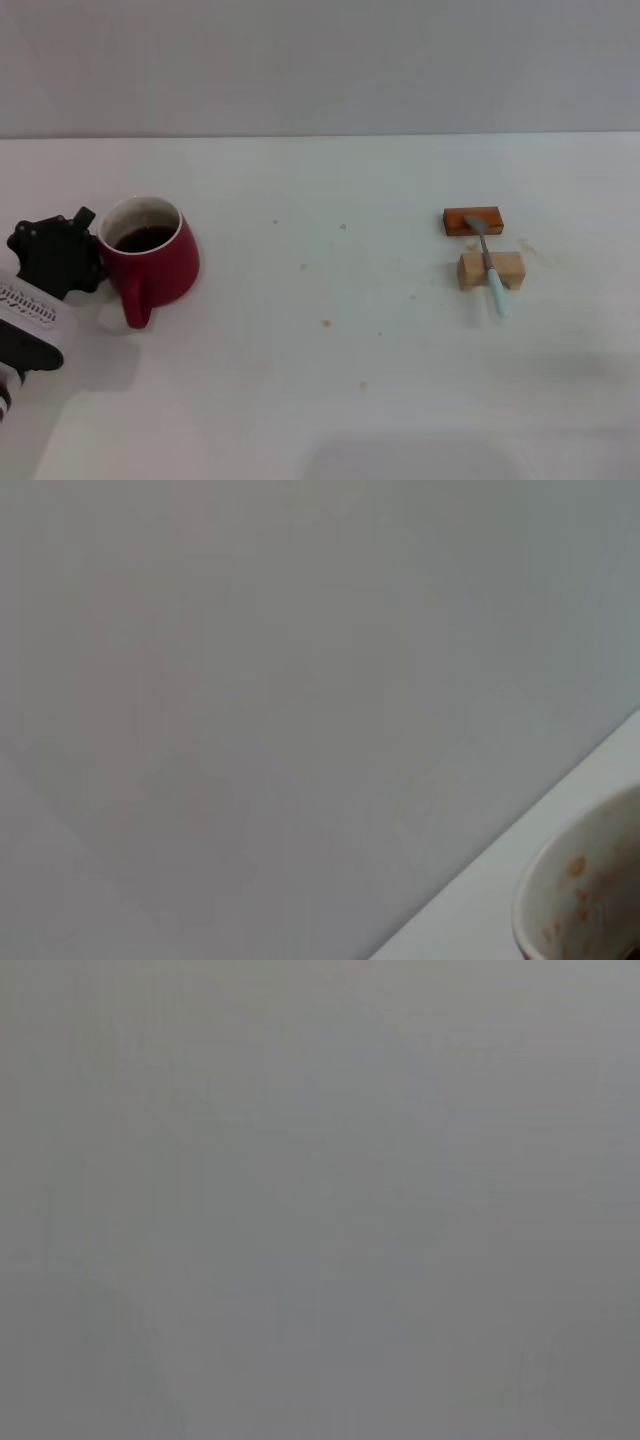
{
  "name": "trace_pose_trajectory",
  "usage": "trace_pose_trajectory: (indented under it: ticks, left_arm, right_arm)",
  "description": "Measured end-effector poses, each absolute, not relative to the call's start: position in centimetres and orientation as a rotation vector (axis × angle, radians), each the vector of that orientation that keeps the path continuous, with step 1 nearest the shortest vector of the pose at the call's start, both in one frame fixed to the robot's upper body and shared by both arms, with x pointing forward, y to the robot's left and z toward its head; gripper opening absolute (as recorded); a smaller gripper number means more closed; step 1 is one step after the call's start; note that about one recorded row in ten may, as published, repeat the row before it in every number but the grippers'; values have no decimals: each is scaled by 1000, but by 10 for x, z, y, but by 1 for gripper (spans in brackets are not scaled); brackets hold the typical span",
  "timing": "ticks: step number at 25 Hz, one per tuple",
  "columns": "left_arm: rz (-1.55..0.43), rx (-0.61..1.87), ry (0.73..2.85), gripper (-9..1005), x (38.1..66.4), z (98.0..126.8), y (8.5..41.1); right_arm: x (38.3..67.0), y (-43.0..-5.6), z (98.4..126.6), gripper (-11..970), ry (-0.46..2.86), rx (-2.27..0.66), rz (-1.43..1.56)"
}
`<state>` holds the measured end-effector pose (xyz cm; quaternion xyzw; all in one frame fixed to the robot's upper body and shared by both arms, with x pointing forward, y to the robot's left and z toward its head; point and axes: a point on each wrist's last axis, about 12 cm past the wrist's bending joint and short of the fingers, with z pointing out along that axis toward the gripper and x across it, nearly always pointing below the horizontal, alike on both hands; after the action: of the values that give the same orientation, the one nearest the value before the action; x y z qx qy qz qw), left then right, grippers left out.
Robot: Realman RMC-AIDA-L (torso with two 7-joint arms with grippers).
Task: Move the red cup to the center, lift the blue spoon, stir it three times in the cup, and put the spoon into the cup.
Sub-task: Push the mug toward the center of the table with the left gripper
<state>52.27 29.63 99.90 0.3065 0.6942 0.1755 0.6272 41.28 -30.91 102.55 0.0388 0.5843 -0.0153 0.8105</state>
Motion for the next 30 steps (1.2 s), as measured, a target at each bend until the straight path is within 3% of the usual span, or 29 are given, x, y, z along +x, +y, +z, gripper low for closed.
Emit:
trace_pose_trajectory:
  ticks: [30]
  left_arm:
    - [227, 886, 1480, -2, 519, 1000, 246]
  right_arm:
    - [429, -307, 1028, 666, 1253, 58, -18]
